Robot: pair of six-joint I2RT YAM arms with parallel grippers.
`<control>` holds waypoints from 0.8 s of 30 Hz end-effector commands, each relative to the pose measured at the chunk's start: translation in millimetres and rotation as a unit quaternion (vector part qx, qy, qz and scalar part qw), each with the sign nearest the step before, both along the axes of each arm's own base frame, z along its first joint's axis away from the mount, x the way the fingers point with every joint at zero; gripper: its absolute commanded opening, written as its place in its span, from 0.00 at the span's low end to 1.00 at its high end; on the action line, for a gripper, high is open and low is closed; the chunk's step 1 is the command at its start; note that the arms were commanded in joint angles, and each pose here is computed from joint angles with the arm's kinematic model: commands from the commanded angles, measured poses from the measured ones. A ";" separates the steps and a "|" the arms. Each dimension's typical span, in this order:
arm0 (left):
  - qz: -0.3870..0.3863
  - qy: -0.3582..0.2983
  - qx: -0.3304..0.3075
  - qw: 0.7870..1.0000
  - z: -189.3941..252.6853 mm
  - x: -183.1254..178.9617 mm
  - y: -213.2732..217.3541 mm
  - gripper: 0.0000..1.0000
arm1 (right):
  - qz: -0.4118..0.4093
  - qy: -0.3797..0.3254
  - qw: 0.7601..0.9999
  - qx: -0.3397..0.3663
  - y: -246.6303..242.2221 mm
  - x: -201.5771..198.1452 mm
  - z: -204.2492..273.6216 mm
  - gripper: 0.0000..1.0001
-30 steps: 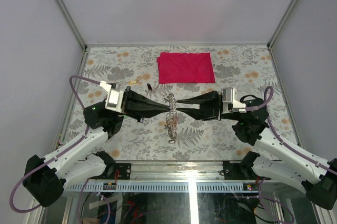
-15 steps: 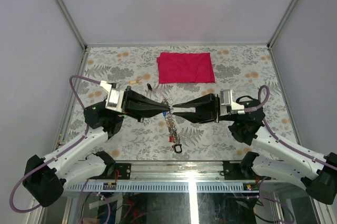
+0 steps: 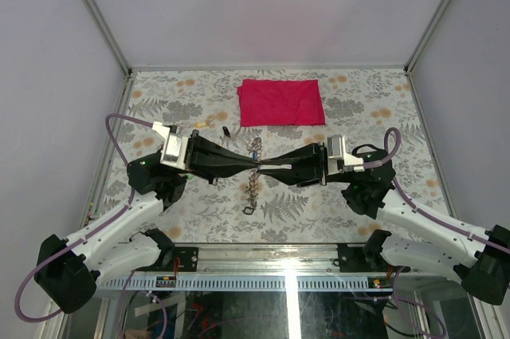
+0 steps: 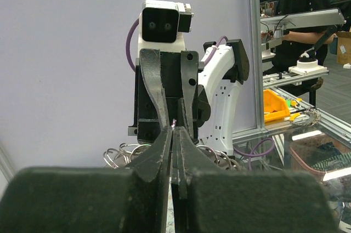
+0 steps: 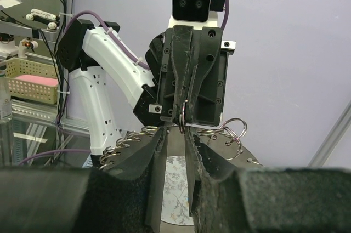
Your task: Put the keys on the keyring
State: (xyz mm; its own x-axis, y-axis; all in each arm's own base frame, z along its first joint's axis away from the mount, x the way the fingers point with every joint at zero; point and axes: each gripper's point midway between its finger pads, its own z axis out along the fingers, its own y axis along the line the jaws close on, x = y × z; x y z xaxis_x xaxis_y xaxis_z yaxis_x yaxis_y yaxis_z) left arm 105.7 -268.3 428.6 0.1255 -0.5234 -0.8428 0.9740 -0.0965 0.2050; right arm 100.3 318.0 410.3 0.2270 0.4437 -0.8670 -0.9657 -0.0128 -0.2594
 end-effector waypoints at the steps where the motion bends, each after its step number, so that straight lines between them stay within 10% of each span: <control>1: 0.007 -0.034 -0.019 0.999 15.3 -3.6 4.2 0.00 | 0.005 -0.024 0.999 0.037 -1.4 -6.7 21.8 0.24; 18: -0.001 -0.050 0.017 0.999 5.1 -7.0 -0.4 0.01 | 0.004 -0.022 0.999 0.042 0.1 -6.1 25.8 0.00; 24: 0.018 -0.070 0.065 0.995 -1.0 -6.6 -2.6 0.22 | -0.034 -0.060 0.998 -0.005 -6.4 -3.7 22.1 0.00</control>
State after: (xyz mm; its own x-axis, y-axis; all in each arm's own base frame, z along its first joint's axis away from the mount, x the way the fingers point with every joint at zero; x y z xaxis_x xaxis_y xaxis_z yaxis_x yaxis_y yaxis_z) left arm 100.9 -270.1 427.1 0.1922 -0.4642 -0.8646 0.9565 -0.1084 0.2708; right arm 101.4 320.4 408.1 0.2481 0.4344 -0.8659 -0.9610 -0.0023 -0.2766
